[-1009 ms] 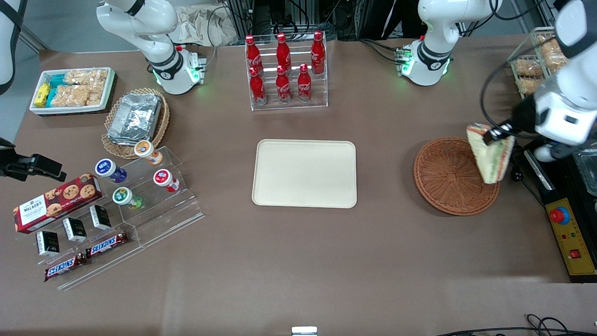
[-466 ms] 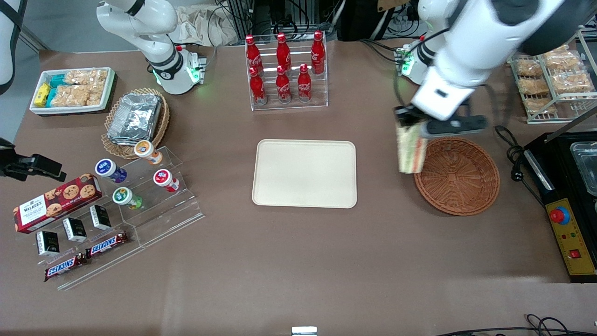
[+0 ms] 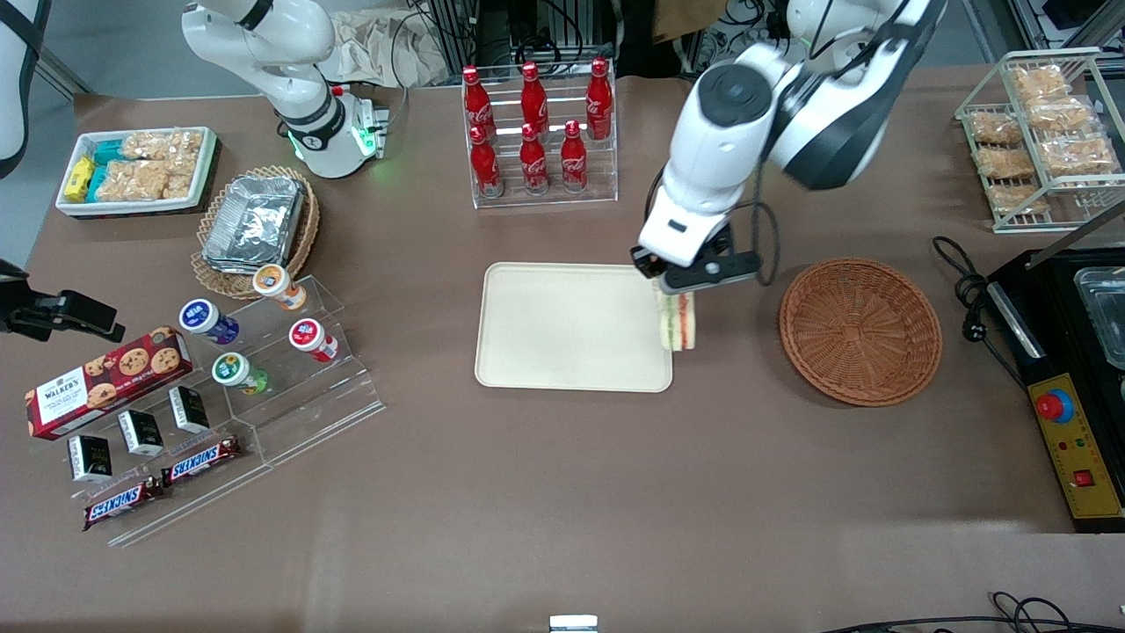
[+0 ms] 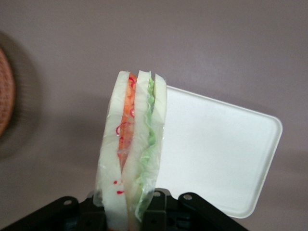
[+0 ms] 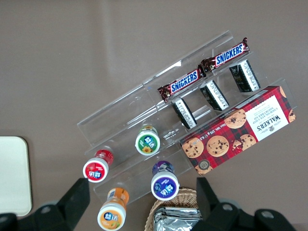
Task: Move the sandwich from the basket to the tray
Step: 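Lower the sandwich onto the cream tray and open the left gripper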
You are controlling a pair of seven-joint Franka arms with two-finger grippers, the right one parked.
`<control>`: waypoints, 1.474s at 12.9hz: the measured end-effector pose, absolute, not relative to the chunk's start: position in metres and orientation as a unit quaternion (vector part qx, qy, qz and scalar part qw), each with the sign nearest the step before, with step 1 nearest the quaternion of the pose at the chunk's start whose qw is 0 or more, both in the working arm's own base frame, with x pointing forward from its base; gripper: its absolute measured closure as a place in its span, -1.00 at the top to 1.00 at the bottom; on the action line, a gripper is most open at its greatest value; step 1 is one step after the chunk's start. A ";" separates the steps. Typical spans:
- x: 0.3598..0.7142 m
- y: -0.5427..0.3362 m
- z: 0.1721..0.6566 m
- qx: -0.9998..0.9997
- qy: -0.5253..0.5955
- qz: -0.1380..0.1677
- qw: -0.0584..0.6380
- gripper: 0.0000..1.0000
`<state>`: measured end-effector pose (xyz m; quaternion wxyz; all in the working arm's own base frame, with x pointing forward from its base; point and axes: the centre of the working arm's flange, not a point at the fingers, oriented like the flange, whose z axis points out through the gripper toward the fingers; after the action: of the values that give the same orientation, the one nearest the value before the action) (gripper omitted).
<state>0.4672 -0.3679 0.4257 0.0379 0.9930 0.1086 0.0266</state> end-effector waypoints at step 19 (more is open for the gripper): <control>0.408 -0.386 0.213 0.995 0.032 0.093 -0.015 0.09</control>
<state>0.4080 -0.3863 0.2133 -0.0153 0.9950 0.0321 0.0933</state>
